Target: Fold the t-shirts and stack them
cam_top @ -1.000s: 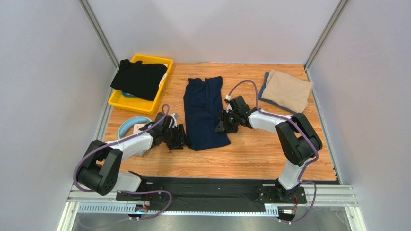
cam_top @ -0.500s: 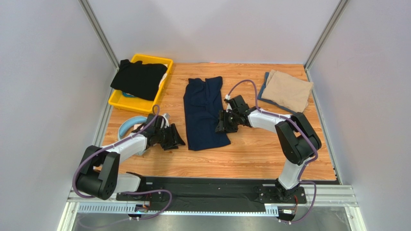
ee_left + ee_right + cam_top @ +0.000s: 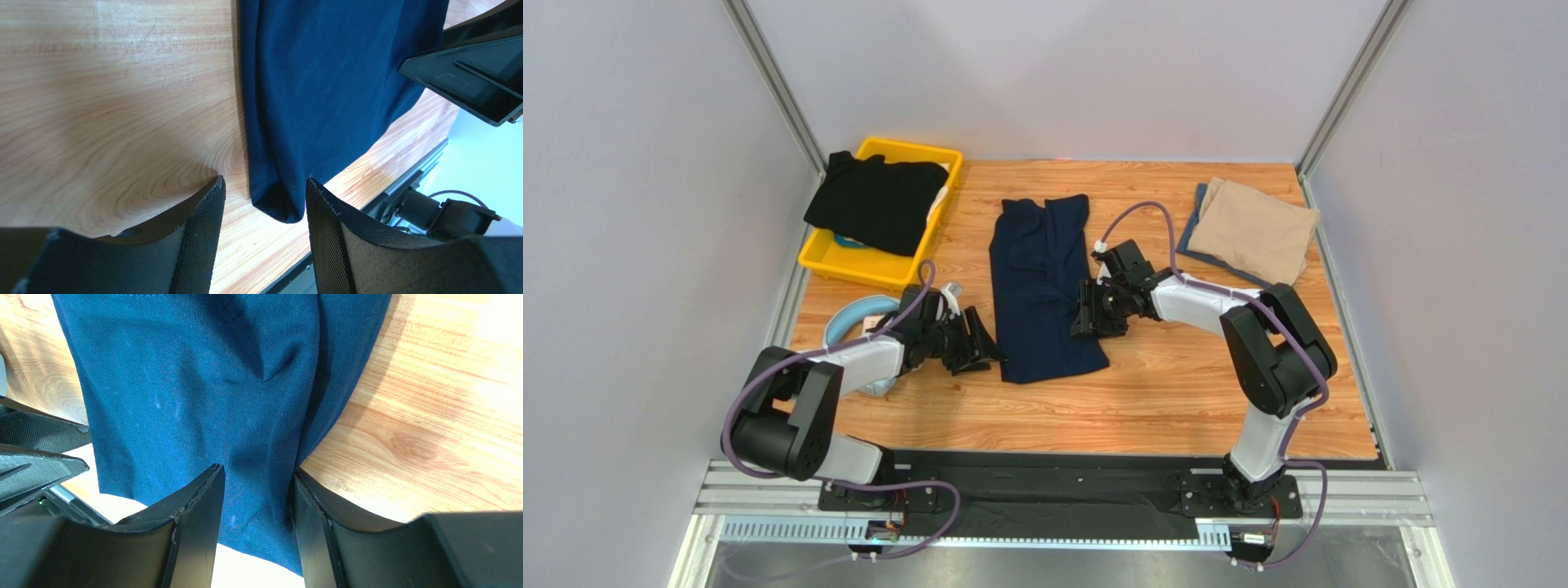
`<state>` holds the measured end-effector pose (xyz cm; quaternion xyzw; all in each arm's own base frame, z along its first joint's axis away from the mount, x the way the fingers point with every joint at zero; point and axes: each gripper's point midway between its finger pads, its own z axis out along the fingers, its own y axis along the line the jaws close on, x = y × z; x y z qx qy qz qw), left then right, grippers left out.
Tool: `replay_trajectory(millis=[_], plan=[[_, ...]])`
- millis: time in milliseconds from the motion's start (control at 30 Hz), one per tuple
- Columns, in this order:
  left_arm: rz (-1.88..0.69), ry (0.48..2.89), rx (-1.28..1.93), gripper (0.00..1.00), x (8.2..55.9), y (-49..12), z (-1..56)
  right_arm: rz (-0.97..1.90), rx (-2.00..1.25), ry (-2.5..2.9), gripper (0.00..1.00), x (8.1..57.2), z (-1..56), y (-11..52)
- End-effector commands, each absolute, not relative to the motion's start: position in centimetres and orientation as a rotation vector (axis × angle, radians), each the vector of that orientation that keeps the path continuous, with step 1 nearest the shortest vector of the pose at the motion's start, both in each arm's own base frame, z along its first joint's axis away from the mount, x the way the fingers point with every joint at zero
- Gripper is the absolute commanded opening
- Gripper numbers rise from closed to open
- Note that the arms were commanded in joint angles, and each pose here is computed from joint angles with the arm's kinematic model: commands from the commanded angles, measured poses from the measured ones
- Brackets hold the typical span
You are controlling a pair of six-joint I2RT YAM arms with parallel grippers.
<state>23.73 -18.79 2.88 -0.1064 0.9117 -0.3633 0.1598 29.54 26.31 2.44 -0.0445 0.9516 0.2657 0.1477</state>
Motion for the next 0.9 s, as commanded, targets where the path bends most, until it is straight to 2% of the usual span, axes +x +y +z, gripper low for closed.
replay_trajectory(millis=[0,733,867], plan=[[-1.008,2.595,-0.321,0.59,24.3,-18.4,2.2,0.484,-0.148,2.968,0.50,25.3,-3.3,22.2],[-0.944,2.749,-0.227,0.56,23.1,-20.1,-0.8,0.504,-0.137,2.982,0.49,25.0,-3.6,22.5],[-0.890,2.771,-0.164,0.55,23.4,-21.4,-0.5,0.515,-0.134,2.980,0.45,24.8,-3.4,22.5]])
